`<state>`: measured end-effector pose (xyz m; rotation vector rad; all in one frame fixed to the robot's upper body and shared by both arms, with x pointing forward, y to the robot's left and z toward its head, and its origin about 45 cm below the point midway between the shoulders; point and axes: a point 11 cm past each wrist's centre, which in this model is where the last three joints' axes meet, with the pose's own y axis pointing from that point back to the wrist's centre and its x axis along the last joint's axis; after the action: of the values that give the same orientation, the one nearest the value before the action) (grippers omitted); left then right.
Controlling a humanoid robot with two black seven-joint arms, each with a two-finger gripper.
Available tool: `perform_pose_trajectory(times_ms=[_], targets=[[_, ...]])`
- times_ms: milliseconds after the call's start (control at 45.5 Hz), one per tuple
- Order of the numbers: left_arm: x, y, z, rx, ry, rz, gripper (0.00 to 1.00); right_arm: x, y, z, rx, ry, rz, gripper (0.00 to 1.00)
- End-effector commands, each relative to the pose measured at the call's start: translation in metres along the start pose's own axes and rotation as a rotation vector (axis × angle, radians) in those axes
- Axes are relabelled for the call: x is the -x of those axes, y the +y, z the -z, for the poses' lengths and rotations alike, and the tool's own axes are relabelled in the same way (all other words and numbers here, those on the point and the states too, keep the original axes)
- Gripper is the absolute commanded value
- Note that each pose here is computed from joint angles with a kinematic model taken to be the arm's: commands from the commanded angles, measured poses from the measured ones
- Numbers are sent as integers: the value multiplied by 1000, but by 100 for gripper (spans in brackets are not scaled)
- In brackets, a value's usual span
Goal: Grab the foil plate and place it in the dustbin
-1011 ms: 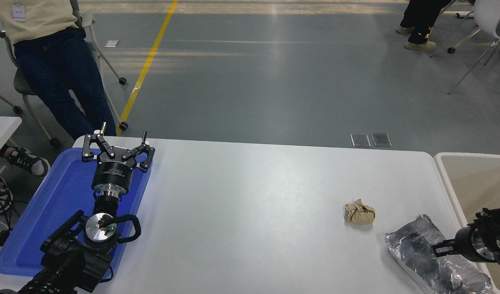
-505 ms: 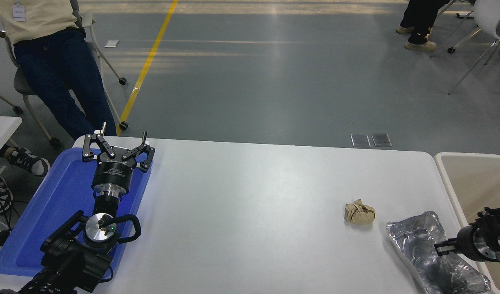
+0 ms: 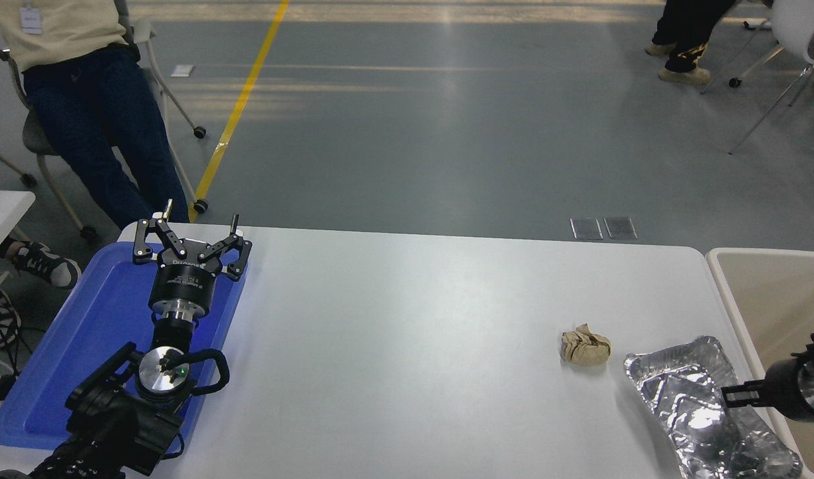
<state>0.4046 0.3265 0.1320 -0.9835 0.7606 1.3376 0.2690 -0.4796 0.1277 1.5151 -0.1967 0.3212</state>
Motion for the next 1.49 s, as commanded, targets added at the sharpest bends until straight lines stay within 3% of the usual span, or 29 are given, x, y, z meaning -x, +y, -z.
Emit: perform_pose_trajectory(times_ms=[0,1077,1473], targets=[[0,0,0,0,0,0,100,-26,35,1,-16,-12,-24,0],[-1,1,0,-2,0,-2,100,-124,201,64,18,29,-93,0],[-1,1,0,0,0,-2,100,-120,207,54,46,6,-77,0]])
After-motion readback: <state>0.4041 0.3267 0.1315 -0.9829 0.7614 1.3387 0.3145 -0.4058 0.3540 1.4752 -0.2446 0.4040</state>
